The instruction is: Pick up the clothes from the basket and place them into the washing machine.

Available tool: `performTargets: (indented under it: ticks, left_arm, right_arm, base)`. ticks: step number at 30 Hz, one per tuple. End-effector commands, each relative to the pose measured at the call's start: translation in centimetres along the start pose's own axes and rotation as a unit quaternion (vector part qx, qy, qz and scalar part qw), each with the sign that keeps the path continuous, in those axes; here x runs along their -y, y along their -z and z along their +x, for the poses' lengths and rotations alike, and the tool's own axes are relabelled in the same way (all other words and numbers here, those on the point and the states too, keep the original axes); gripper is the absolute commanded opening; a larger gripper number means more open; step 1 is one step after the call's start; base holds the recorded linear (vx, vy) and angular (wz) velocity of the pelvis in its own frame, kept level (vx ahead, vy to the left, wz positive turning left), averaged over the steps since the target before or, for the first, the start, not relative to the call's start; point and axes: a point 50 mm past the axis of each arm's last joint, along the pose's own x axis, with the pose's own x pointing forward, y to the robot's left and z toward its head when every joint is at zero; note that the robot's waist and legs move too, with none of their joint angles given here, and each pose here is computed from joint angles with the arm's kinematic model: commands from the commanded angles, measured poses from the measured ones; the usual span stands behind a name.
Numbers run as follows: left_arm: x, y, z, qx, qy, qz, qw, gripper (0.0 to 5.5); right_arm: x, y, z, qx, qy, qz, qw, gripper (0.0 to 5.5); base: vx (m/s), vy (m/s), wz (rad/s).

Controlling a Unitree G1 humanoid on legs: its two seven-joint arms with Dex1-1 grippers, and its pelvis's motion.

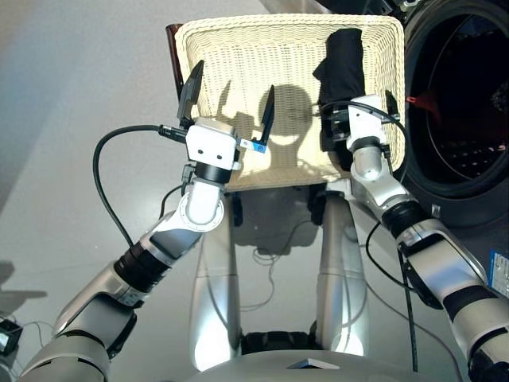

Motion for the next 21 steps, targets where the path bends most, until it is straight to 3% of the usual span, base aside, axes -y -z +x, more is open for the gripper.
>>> performTargets:
  ticks: [1, 15, 21]
  left_arm:
    - [1.5, -3.9, 0.8, 0.098, 0.017, -0.069, 0.993, 5.50]
    - [1.4, -4.6, 1.1, 0.106, 0.026, -0.078, 0.991, 5.50]
    - [1.2, -4.5, 1.2, 0.102, 0.027, -0.066, 0.992, 5.50]
  right_arm:
    - [0.4, -1.1, 1.0, 0.005, 0.001, 0.007, 1.000, 5.50]
    - [-0.7, 1.5, 0.9, -0.095, -0.048, -0.007, 0.994, 5.50]
    - [-0.5, 1.3, 1.2, -0.110, -0.037, 0.032, 0.993, 5.50]
  base:
    - [0.000, 0.000, 0.000]
    - [0.000, 0.000, 0.000]
    - [0.000, 0.000, 0.000]
